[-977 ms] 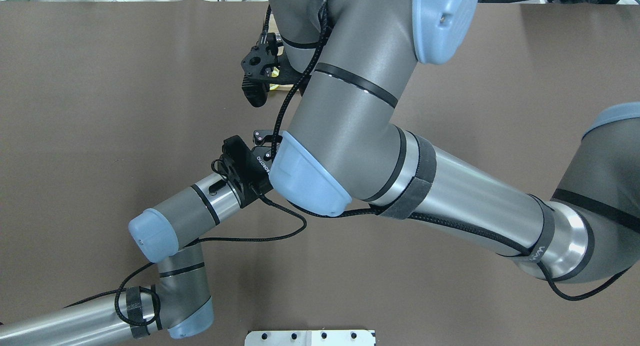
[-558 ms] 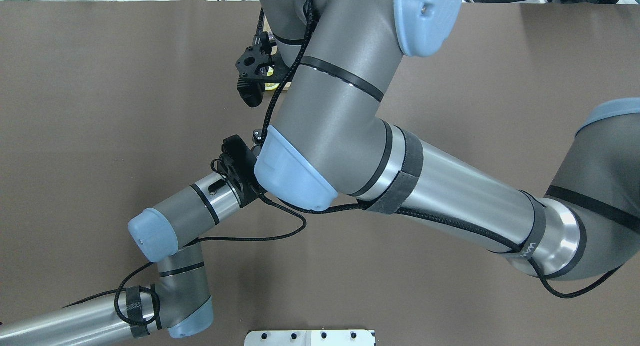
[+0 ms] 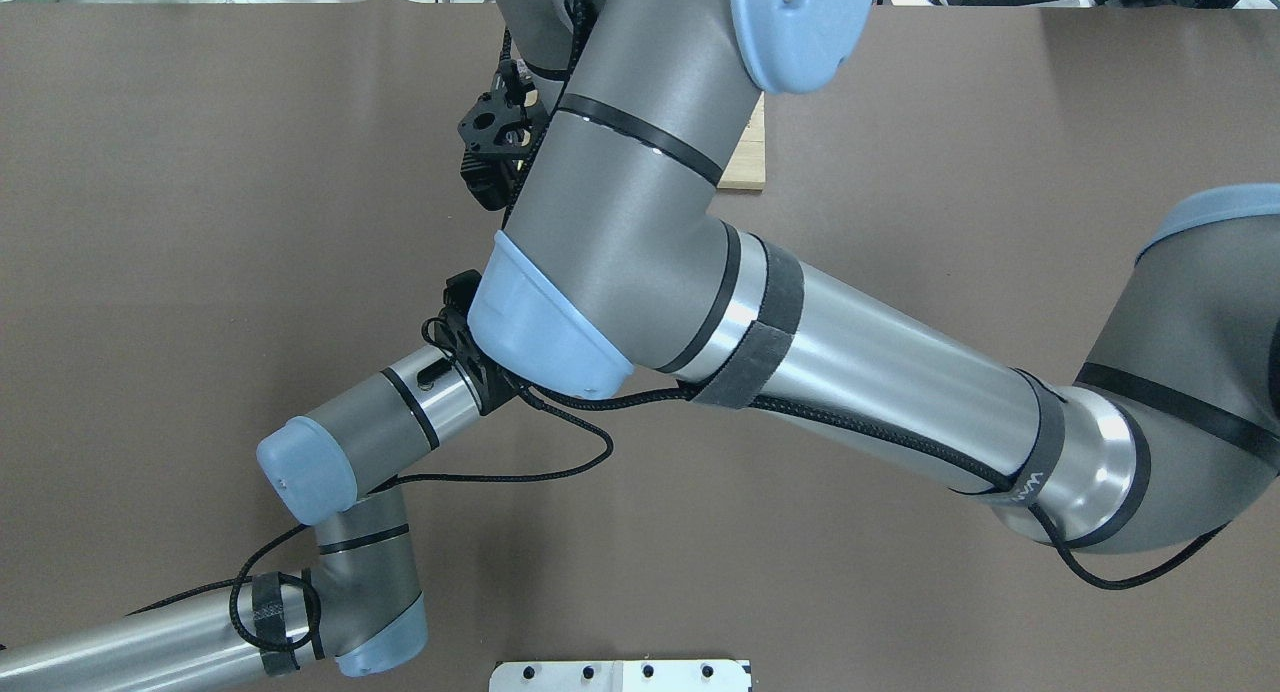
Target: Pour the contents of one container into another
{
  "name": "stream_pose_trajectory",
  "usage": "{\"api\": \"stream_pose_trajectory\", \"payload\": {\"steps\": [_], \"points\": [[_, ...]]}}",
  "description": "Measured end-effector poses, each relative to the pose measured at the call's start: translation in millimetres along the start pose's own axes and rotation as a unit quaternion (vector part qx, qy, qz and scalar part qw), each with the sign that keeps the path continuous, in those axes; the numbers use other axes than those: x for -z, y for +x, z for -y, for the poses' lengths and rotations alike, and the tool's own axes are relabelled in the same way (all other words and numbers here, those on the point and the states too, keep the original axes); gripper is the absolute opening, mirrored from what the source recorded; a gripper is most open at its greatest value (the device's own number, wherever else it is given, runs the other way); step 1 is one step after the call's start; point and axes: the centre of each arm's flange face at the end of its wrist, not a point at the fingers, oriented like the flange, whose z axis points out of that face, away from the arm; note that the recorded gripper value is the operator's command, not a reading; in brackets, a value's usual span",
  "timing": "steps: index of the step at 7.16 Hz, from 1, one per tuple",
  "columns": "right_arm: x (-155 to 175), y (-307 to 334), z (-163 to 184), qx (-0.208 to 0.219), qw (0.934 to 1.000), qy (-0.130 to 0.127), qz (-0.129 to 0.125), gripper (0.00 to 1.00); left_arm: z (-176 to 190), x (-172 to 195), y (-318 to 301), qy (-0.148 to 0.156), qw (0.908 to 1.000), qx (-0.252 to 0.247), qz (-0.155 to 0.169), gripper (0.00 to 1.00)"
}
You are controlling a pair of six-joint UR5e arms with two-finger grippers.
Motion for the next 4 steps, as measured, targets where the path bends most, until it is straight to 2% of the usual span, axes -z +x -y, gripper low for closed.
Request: {"api": "stream_pose_trajectory", "payload": {"steps": [4], "points": [[-1.2, 3.9, 3.1, 0.004, 0.9998, -0.015, 0.008, 0.0, -0.4, -0.3, -2.0, 0.001, 1.0, 0.0, 0.008, 0.0]]}}
